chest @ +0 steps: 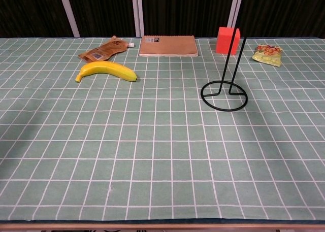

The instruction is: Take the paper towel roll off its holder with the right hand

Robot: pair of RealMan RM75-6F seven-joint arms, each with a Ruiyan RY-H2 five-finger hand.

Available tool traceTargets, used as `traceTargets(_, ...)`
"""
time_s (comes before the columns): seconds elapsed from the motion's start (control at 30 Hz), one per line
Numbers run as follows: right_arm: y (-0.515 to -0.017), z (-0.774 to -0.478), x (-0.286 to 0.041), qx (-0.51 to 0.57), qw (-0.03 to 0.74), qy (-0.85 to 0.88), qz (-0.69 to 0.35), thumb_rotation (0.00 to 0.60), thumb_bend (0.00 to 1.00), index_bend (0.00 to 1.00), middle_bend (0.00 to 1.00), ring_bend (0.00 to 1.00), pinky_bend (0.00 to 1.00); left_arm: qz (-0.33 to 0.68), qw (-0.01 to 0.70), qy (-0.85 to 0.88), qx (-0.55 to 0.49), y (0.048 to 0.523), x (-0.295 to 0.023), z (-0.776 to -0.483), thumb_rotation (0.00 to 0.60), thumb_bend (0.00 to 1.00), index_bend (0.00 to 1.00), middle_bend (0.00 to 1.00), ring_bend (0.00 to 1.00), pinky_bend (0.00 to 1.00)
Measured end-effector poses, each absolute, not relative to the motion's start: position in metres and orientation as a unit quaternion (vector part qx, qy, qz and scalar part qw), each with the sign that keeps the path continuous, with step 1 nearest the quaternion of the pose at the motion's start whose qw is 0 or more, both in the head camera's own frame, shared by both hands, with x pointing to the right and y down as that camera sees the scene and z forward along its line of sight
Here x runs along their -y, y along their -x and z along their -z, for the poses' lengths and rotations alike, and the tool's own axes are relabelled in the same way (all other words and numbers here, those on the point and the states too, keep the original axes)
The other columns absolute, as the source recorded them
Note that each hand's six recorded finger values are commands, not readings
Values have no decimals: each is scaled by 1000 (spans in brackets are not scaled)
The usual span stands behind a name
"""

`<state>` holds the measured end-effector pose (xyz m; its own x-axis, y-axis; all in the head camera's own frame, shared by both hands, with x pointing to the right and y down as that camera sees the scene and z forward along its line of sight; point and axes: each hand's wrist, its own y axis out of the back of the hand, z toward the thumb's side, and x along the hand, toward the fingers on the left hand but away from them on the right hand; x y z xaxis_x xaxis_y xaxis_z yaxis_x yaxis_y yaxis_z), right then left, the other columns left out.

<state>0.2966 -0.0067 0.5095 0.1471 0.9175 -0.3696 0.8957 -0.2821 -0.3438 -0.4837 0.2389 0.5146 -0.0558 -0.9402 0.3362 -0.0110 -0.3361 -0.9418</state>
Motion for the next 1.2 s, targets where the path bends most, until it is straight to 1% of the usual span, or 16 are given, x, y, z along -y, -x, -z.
traceTargets(0.07,-306,-481,16,607,34,750,-259,600,0,355,418,409,130,592,393,563,-423,484,-239,-514,600,230,143,0,0,32)
traceTargets(0.2,-326,-441,26,620,52,736,-267,600,0,346,417,409,130,592,393,562,-424,484,-239,-514,600,231,143,0,0,32)
traceTargets(0.27,-339,-430,28,626,56,726,-280,600,0,347,418,409,130,592,393,562,-423,484,-239,-514,600,231,143,0,0,32)
traceTargets(0.37,-359,-430,27,630,55,713,-303,600,0,347,417,409,130,593,394,561,-422,483,-239,-515,600,231,143,0,0,33)
traceTargets(0.53,-385,-448,14,620,63,699,-350,600,0,346,417,409,130,594,395,561,-420,482,-239,-515,600,231,143,0,0,32)
traceTargets(0.63,-397,-469,-5,605,61,697,-380,600,0,346,418,409,130,594,395,561,-421,482,-240,-515,600,231,143,0,0,32)
traceTargets(0.93,-418,-539,-80,552,20,710,-437,600,0,347,417,409,130,594,395,560,-422,483,-239,-514,600,230,143,0,0,32)
traceTargets(1.03,-414,-560,-108,532,-2,723,-441,600,0,347,417,409,122,595,395,560,-420,483,-239,-516,600,230,143,0,0,32)
traceTargets(1.2,-391,-591,-155,496,-41,754,-429,600,0,346,417,406,118,594,395,561,-421,483,-239,-515,600,231,143,0,0,32)
